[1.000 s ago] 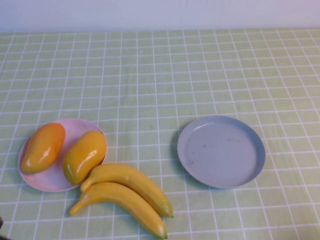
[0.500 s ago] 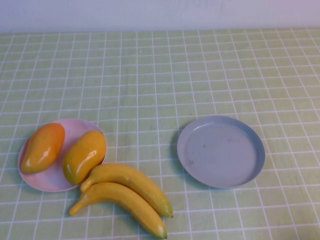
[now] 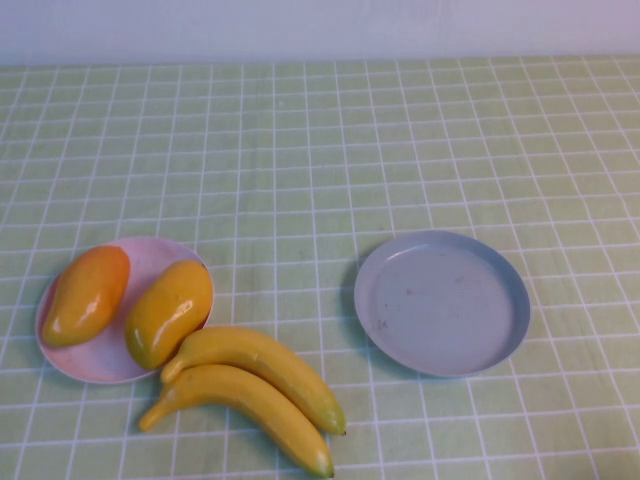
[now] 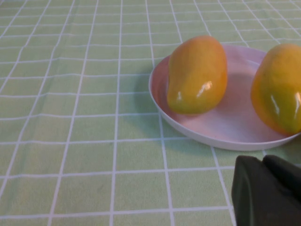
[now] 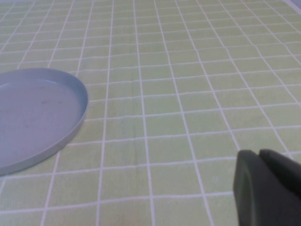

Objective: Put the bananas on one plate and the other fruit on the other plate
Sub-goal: Put another type of fruit in the right plate

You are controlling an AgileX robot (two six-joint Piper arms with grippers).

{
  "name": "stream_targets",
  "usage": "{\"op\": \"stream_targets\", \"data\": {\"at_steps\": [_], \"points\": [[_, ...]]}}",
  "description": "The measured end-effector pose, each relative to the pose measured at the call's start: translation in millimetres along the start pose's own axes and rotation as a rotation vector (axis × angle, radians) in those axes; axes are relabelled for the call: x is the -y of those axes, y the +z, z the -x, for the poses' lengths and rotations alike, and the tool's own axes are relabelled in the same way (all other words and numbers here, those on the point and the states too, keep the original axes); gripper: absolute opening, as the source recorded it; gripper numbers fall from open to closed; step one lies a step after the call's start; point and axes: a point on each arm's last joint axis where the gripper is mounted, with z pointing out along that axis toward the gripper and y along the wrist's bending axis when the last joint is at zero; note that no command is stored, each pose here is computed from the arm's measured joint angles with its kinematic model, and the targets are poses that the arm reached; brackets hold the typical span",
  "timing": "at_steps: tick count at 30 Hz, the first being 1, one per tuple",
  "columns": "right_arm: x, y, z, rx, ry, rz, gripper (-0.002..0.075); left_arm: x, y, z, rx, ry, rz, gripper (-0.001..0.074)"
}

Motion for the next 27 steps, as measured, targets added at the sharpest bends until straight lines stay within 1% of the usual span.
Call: {"op": "stream_targets", "data": {"at_steps": [19, 22, 24, 27], "points": [[0, 0, 0, 0.000, 0.000, 0.000, -0.0017, 0, 0, 0, 0.000, 0.000, 0.000, 0.0001], [0, 0, 2, 0.025, 0.010, 0.003, -0.0017, 0, 0, 0, 0.000, 0.000, 0.000, 0.0000], [-2, 0, 7, 0.080, 0.076, 0.024, -0.0017, 0, 0, 0, 0.000, 0.000, 0.000, 0.0000], [-4, -1, 16, 0.168, 0.244, 0.066, -0.0017, 0, 0, 0, 0.000, 0.000, 0.000, 0.0000]]}}
